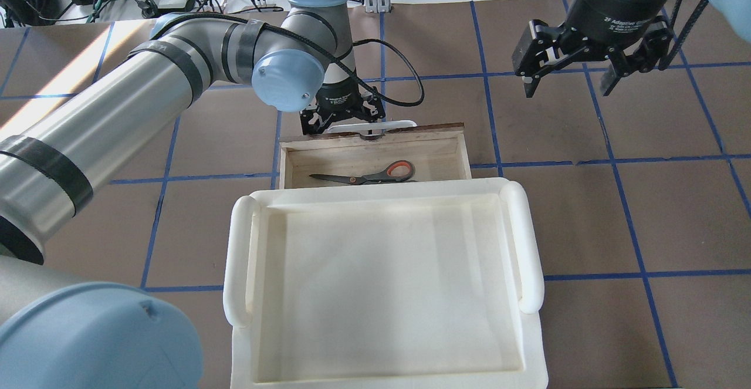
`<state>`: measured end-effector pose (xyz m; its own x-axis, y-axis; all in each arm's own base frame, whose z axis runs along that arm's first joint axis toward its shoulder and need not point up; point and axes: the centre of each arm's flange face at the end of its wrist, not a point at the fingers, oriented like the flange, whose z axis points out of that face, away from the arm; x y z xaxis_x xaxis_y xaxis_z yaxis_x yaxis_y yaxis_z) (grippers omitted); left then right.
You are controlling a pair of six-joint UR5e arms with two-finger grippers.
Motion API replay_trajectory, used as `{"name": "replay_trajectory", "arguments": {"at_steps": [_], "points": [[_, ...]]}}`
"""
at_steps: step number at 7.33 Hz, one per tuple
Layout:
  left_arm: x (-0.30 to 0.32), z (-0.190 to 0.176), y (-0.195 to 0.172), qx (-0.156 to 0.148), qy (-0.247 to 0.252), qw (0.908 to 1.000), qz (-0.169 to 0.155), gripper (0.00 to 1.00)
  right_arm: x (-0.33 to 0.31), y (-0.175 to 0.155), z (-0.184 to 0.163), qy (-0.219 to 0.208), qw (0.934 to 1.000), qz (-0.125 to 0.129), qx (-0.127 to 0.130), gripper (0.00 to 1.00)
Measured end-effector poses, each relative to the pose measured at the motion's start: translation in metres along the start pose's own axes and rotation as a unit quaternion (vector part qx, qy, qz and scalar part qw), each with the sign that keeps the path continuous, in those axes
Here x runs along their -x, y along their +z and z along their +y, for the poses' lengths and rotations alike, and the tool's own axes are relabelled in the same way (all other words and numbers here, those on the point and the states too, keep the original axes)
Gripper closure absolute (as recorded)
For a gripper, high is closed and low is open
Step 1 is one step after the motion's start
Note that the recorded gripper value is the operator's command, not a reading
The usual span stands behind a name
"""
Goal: Put scissors in drawer and close it
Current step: 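Move the left gripper over the drawer's white handle, then push the drawer closed with the left gripper, away from the robot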
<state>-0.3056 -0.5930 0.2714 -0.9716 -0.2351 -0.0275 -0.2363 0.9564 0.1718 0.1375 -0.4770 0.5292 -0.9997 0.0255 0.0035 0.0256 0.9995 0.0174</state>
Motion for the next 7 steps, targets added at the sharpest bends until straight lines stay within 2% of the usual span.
{"name": "replay_trajectory", "arguments": {"at_steps": [7], "points": [[0.007,0.018,-0.007,0.039,-0.001,0.9990,-0.020,0.00,0.001,0.001,0.001,-0.001,1.0000,0.000,0.001,0.01]]}}
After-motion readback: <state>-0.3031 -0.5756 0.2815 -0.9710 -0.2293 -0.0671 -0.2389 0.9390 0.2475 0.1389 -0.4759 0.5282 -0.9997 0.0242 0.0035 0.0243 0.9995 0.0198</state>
